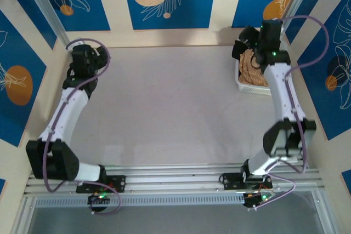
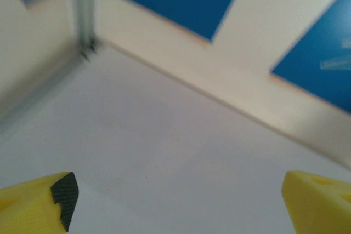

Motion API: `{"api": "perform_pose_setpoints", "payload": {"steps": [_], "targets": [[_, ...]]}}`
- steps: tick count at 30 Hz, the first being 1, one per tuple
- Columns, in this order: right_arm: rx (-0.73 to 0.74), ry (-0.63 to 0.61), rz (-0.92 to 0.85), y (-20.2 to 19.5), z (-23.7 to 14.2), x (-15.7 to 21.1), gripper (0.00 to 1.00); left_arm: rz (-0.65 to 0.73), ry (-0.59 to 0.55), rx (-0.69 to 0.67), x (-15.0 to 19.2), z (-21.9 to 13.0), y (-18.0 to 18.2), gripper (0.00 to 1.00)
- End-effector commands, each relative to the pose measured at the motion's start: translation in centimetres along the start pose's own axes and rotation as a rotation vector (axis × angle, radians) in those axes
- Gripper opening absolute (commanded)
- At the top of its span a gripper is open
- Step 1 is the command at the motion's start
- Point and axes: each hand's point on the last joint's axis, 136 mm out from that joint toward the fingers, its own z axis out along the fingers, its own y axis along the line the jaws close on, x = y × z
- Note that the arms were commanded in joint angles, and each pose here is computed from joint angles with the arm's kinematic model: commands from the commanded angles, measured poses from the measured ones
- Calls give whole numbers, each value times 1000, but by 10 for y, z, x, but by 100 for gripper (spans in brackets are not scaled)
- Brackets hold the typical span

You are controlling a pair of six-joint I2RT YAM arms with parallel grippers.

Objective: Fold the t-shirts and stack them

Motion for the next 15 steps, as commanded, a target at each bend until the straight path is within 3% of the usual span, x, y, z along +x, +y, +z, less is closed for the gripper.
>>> {"api": "perform_pose_setpoints", "payload": {"steps": [1,6,12,15], "targets": [[178,307,-30,-54,41,62,87,-36,334,170,79,-1,-42,90],[244,428,-171,-88,90,73,85,50,427,352,110,-25,-100,82],[435,530,-267,-135,120,93,86,80,497,396,143,-50,-115,79],[438,546,-275,-141,129,98,86,83,507,396,147,-58,-113,78]]}}
